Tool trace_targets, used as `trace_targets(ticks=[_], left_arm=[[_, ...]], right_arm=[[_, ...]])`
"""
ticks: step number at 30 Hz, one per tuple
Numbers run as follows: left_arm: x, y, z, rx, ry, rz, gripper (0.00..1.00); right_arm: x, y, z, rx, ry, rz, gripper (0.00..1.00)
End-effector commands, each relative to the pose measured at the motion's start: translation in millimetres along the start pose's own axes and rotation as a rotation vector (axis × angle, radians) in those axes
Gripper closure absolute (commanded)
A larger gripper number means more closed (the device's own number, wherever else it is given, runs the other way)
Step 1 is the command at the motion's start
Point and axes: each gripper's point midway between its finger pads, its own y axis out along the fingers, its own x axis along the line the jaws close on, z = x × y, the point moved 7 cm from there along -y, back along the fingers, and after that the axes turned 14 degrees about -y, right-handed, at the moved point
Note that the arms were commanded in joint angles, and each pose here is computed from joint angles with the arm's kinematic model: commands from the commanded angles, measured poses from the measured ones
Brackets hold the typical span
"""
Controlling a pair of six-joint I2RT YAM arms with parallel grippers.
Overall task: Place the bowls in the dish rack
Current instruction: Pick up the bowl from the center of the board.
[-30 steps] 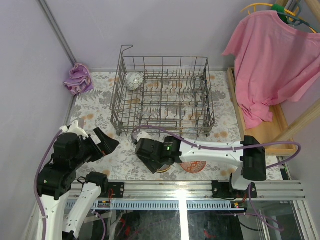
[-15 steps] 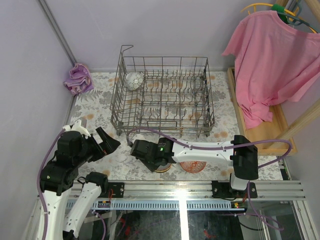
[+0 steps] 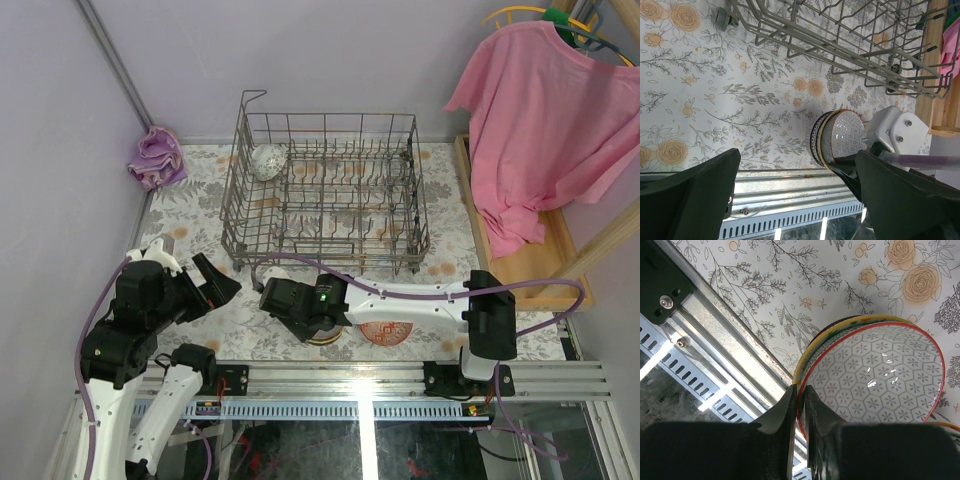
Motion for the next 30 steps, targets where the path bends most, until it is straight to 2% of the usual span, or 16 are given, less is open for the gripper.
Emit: trace_targets(ticks=[1,14,30], left_arm=[[-7.6,-0.3,1.6,0.027,0.022,0.067,0.00],[-14.5,0.4,-3.1,0.029,0.023,0.077,0.00],[-18.4,-9.1,-4.3,0.011,0.021,0.093,0.00]], right_arm=[[1.3,-21.1,-20.2,-0.119,0.001,-0.023,0.99],[-4.3,-35.5,-24.9,-0.174,0.014,0.004,1.00],[3.0,-98.2,-39.4,-0.382,0.057,-0.172,1.00]])
